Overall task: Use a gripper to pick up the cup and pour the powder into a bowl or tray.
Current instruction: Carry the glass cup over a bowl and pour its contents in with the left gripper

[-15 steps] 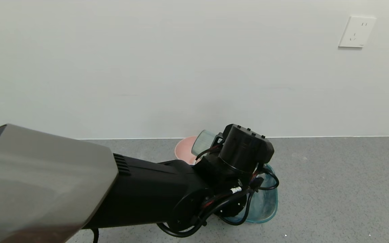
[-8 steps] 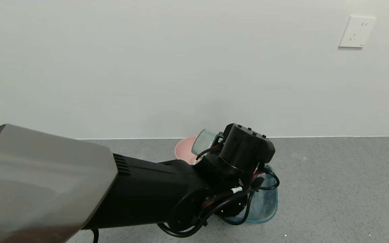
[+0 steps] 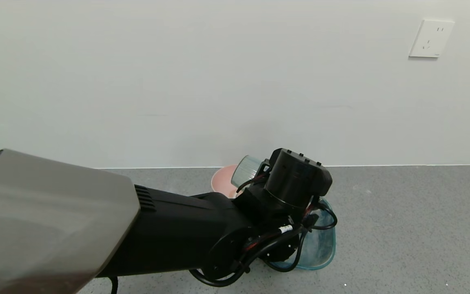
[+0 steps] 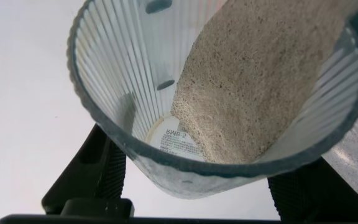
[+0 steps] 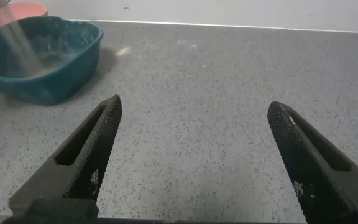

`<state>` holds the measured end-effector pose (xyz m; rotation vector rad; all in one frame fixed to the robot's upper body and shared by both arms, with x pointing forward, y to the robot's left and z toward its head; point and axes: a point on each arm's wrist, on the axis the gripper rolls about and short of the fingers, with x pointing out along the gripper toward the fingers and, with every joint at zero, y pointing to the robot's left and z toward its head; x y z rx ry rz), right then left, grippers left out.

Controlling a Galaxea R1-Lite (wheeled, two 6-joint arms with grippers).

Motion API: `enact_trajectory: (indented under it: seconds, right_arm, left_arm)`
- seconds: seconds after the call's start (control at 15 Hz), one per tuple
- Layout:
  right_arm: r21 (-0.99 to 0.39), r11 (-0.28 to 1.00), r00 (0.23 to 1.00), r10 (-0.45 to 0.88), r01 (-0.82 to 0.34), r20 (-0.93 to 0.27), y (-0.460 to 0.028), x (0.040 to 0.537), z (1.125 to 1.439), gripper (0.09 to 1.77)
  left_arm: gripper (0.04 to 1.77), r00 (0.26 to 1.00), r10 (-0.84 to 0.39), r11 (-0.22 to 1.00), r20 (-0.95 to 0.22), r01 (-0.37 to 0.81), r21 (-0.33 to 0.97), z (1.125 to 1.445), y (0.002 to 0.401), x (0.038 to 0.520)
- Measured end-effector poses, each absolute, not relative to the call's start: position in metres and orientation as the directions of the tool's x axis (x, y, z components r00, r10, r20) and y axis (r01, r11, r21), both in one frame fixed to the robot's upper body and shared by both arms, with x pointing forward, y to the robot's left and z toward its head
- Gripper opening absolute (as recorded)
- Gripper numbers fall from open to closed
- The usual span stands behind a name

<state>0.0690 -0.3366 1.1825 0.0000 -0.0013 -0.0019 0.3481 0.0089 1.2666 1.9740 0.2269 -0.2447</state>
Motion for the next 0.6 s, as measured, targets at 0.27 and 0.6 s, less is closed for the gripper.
enact_trajectory:
  seconds: [0.27, 0.6]
  right_arm:
    - [0.000, 1.000, 1.000, -0.002, 0.002, 0.001, -0.3366, 0.0690, 1.1825, 1.71]
    - [0.000, 1.000, 1.000, -0.001, 0.001, 0.001, -0.3366, 0.0690, 1.1825, 1.71]
  left_arm:
    - [1.28, 0.961, 0.047, -0.411, -0.272, 0.267, 0.872, 1.2676, 0.0090, 0.3481]
    - [1.28, 0.963, 0.044, -0.421, -0.267, 0.260, 0.869, 1.2710, 0.0091, 0.3480]
